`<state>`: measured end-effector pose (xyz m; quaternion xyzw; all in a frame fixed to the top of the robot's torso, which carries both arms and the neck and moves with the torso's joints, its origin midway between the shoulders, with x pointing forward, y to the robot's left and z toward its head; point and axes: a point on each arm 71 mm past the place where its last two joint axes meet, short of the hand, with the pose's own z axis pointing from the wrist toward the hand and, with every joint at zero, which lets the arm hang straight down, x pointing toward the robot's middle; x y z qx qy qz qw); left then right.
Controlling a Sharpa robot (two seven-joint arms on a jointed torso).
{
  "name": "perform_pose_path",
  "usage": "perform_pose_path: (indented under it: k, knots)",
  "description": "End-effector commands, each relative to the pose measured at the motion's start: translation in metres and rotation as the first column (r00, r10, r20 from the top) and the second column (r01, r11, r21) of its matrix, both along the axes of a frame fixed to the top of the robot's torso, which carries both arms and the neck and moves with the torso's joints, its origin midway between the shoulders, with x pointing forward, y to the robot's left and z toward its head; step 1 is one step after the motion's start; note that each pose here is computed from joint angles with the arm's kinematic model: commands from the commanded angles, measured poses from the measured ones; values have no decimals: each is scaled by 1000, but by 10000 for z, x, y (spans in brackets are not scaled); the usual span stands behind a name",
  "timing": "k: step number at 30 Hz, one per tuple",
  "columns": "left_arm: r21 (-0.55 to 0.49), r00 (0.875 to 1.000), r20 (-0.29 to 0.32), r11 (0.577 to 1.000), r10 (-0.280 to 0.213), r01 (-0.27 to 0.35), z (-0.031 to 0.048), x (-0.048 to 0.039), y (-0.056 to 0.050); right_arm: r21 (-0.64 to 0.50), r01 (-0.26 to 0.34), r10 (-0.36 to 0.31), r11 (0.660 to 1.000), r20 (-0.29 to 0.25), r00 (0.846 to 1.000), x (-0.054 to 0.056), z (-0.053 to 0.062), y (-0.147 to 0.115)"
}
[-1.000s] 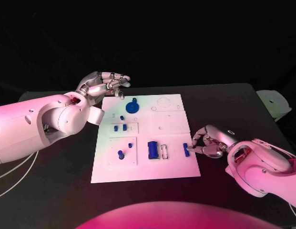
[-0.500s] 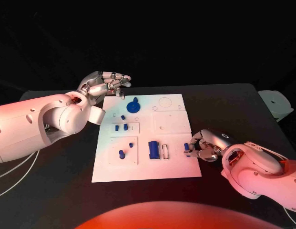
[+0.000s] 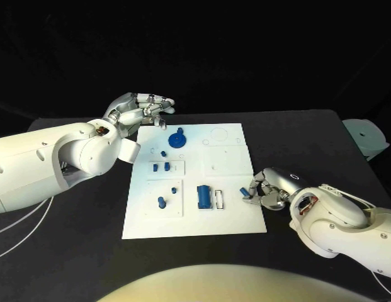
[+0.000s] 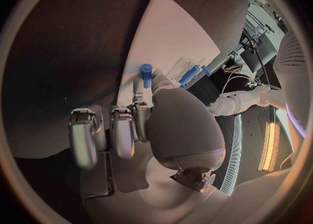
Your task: Assemble the parts on the task board
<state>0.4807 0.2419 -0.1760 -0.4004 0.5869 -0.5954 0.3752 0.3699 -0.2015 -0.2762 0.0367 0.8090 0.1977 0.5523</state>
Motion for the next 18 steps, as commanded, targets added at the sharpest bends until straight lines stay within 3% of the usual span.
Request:
perform_pose_path:
  k: [1,18]
  knots:
    - [-12,1000,0,1000,-17,17,9,-8,-24,-75,-30,30,997,-9,1000,-4,-71,-8]
    - [-10,1000,-2,1000,-14,14,10,-15,-12,-81,-49,50,995,3,999,-35,-47,59]
